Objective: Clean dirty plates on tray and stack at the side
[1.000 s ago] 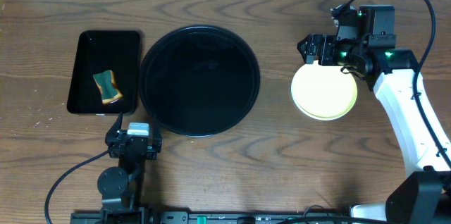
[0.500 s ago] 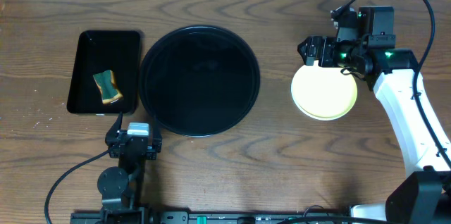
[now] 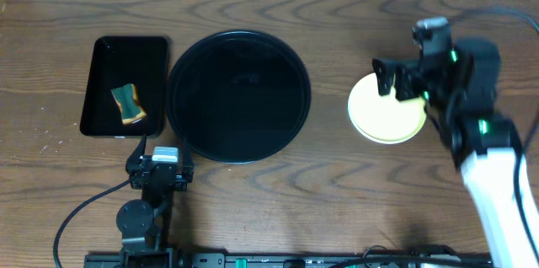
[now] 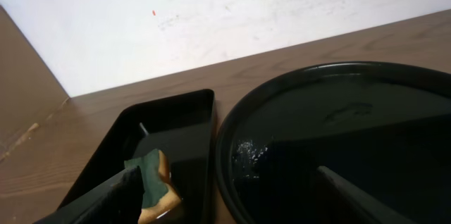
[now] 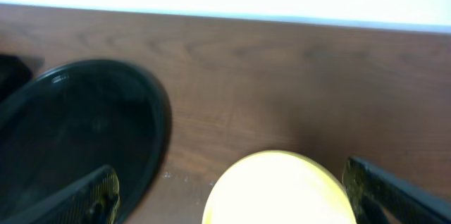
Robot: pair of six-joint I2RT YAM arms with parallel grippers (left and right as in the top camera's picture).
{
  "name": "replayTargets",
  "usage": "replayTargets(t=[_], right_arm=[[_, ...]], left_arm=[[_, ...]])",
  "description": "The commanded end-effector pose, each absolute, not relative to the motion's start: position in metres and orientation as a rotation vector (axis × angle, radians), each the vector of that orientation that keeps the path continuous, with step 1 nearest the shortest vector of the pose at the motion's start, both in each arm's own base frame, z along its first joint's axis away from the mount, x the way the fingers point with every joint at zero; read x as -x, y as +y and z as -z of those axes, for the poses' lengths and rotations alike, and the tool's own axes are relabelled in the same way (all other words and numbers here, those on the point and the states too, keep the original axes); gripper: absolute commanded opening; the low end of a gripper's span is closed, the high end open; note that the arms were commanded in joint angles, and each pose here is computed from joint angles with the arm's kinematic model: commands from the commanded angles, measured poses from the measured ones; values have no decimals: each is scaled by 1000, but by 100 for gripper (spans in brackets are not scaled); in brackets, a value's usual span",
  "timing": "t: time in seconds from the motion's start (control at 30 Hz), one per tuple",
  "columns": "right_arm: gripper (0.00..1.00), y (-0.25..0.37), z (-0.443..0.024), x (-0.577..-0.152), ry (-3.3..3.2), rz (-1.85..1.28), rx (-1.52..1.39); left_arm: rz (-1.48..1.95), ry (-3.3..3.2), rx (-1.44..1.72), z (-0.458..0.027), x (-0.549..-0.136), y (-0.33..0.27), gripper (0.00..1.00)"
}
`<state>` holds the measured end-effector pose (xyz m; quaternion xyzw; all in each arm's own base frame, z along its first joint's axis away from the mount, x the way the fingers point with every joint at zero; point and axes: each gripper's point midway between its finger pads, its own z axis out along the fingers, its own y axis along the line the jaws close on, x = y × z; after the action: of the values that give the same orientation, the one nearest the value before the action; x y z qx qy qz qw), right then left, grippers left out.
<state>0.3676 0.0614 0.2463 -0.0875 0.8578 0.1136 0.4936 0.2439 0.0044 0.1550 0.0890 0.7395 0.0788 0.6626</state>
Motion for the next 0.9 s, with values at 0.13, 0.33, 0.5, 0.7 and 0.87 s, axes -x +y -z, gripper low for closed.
replayTargets(t=[0.13,0.33,0.5,0.7,0.87], right_arm=[[99,55,-222,-310,1912,-184,292],[99,53,-194,-272,1777,-168,291],[99,52,-175,-256,1665,-156,290],[99,54,-166,-249,1590,-153,295],[99,53,-167,-245,1585,-148,292]], left_arm=[[-184,1709,-208,-139,-244,5,77],[-184,1709,-208,-139,-244,5,77],[-183,1709,-209,-139,-244,5,77],[-184,1709,-208,-139,-244,5,77],[-184,1709,-208,-139,-244,5,77]])
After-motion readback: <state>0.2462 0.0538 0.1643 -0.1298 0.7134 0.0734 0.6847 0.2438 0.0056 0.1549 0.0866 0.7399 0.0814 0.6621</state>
